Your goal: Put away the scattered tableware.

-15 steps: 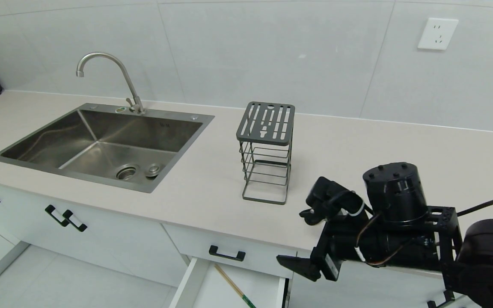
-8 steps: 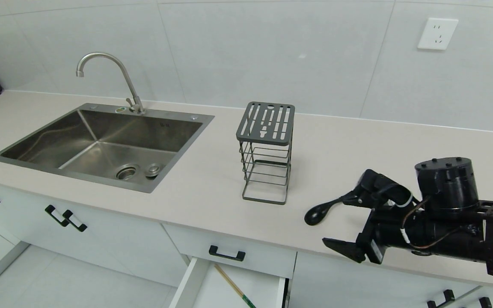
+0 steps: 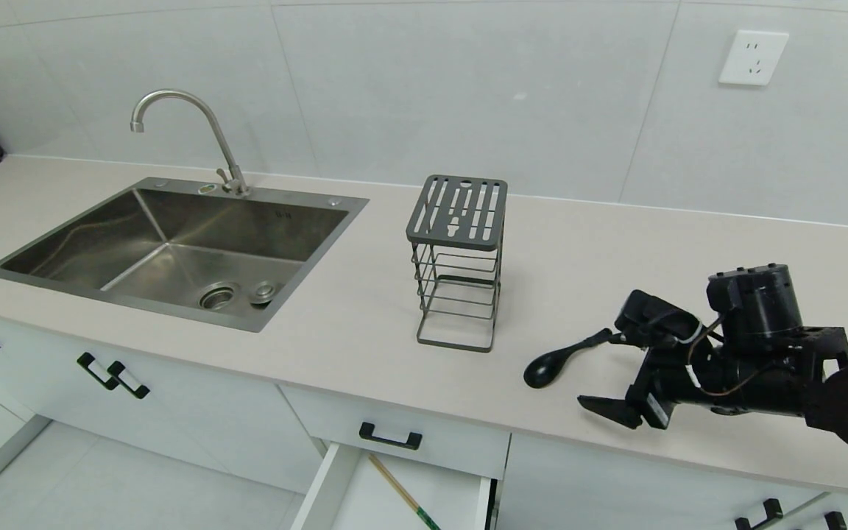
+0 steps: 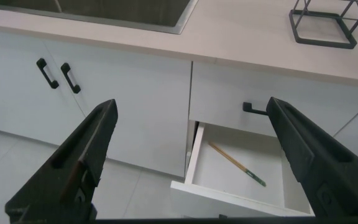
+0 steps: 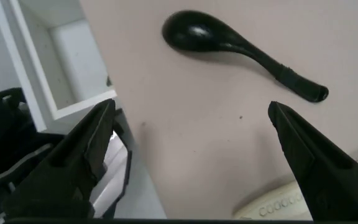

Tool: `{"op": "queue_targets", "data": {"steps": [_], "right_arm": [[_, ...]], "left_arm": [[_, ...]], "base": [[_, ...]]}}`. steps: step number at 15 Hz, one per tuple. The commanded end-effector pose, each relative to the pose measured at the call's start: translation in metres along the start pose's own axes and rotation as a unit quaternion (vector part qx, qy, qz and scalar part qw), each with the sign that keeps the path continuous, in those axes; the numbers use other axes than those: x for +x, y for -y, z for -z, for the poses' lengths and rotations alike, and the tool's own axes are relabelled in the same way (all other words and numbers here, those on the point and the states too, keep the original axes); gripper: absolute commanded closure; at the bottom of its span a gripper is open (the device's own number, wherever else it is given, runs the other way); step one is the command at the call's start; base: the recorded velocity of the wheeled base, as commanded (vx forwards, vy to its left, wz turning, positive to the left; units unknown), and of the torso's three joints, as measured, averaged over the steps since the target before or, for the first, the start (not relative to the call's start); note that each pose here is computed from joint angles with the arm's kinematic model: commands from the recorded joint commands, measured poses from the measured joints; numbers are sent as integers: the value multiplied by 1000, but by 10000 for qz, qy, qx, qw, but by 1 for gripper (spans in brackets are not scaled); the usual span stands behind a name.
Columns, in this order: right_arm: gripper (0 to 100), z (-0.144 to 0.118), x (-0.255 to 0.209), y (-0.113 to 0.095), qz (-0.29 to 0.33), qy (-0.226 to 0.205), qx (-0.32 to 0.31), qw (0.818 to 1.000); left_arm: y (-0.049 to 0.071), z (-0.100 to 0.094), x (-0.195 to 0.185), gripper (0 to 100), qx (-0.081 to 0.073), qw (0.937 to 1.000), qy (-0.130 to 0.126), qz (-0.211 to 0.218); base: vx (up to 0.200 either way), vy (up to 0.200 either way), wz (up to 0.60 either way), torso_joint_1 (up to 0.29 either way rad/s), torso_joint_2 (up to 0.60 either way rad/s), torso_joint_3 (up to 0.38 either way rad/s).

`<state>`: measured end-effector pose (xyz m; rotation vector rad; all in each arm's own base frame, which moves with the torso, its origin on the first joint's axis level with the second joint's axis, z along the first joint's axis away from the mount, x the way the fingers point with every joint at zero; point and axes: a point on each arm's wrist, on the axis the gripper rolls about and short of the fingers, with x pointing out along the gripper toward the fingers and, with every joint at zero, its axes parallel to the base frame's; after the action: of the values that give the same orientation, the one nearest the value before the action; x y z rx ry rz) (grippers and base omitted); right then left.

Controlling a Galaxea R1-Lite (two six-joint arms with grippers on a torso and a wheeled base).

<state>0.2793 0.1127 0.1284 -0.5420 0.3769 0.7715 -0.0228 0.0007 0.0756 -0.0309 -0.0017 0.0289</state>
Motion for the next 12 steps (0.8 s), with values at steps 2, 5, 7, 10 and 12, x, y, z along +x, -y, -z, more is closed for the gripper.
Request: {"op": "queue_targets", "data": {"steps": [2, 5, 7, 10, 12], "right_arm": [[0, 5, 32, 17, 31, -122, -19, 9999], [0, 7, 43, 27, -6, -204, -76, 9998], [0, 7, 51, 31, -89, -146, -132, 9998], [0, 5, 69, 38, -78, -76, -157, 9998], [0, 5, 82, 41, -155, -18, -167, 9997]], "left_arm": [[0, 0, 0, 0, 1, 10000, 1, -1], [0, 0, 0, 0, 1, 10000, 1, -1], [0, 0, 0, 0, 1, 10000, 1, -1], [0, 0, 0, 0, 1, 10000, 1, -1], [0, 0, 0, 0, 1, 10000, 1, -1]], "base": [[0, 0, 0, 0, 0, 0], [0, 0, 0, 0, 0, 0], [0, 0, 0, 0, 0, 0], [0, 0, 0, 0, 0, 0], [0, 0, 0, 0, 0, 0]]}}
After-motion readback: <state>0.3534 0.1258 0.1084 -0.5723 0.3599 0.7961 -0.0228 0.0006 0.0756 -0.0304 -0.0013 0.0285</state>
